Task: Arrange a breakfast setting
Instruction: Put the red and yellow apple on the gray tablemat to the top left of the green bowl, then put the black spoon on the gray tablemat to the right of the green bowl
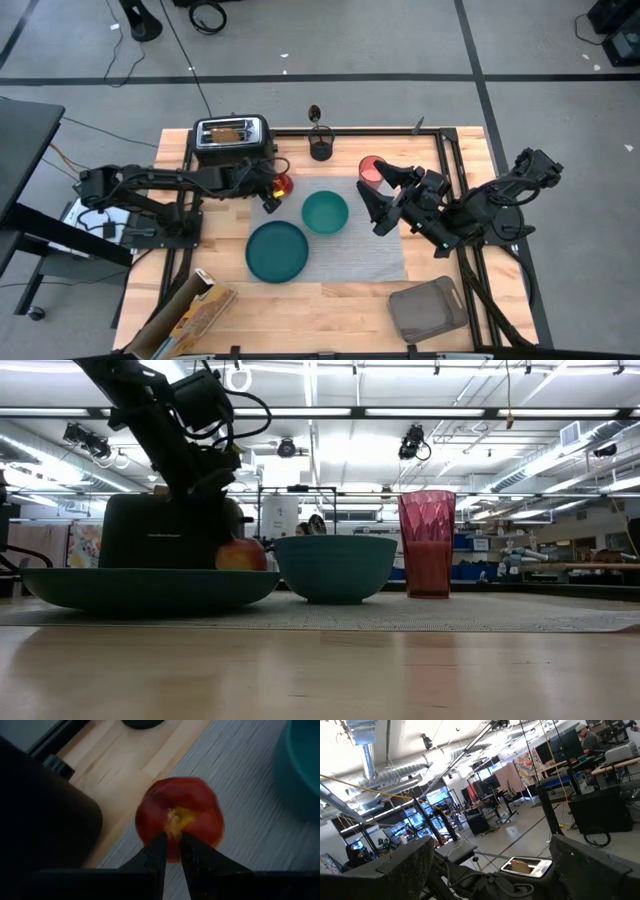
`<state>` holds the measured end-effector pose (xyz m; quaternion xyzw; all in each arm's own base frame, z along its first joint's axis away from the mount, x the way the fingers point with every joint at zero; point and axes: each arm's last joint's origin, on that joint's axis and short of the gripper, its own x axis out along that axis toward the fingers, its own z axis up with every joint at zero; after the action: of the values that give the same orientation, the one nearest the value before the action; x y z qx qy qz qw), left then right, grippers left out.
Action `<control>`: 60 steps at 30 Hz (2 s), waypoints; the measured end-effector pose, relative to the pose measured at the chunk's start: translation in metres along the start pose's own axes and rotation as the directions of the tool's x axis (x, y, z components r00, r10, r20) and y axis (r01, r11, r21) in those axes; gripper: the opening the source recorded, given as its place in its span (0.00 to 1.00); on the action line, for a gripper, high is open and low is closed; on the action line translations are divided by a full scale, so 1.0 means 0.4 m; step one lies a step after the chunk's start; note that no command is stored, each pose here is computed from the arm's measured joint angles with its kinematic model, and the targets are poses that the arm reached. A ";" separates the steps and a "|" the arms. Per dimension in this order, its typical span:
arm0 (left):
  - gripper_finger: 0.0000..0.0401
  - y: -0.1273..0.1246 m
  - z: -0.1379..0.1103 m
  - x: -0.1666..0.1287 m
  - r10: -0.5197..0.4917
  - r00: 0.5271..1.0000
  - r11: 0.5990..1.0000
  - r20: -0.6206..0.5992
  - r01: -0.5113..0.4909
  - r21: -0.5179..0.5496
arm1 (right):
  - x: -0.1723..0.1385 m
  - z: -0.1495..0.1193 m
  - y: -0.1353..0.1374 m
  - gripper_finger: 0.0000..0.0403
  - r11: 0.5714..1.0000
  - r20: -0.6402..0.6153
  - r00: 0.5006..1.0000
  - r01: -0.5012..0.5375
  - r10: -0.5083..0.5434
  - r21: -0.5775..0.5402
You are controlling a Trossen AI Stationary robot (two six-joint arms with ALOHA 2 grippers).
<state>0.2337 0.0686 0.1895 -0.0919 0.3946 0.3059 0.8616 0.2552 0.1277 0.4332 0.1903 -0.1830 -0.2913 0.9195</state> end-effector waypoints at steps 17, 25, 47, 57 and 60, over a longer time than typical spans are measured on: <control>0.16 0.008 0.020 -0.004 0.010 1.000 1.000 0.023 -0.009 -0.025 | 0.000 0.000 0.000 0.99 1.000 -0.001 1.000 -0.001 0.001 -0.005; 0.16 0.018 0.053 -0.074 -0.037 0.998 0.998 -0.051 0.035 -0.047 | 0.000 -0.015 -0.003 0.99 0.995 -0.033 0.998 0.041 -0.044 -0.085; 0.46 0.113 0.294 -0.515 -0.229 0.900 0.914 0.371 0.329 -0.236 | 0.167 0.044 -0.105 0.97 0.949 -0.343 0.930 0.022 -0.134 -0.313; 0.46 0.113 0.287 -0.634 -0.384 0.786 0.879 0.485 0.471 -0.068 | 0.327 0.066 -0.287 0.92 0.941 -0.527 0.843 -0.083 -0.109 -0.328; 0.46 0.107 0.285 -0.641 -0.404 0.772 0.876 0.491 0.482 -0.036 | 0.372 0.071 -0.348 0.91 0.935 -0.552 0.826 -0.102 -0.110 -0.340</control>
<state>0.1506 0.0317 0.4586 -0.1746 0.1155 0.1374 0.9681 0.2912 -0.0746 0.4275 0.0989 0.1521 -0.2523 0.9505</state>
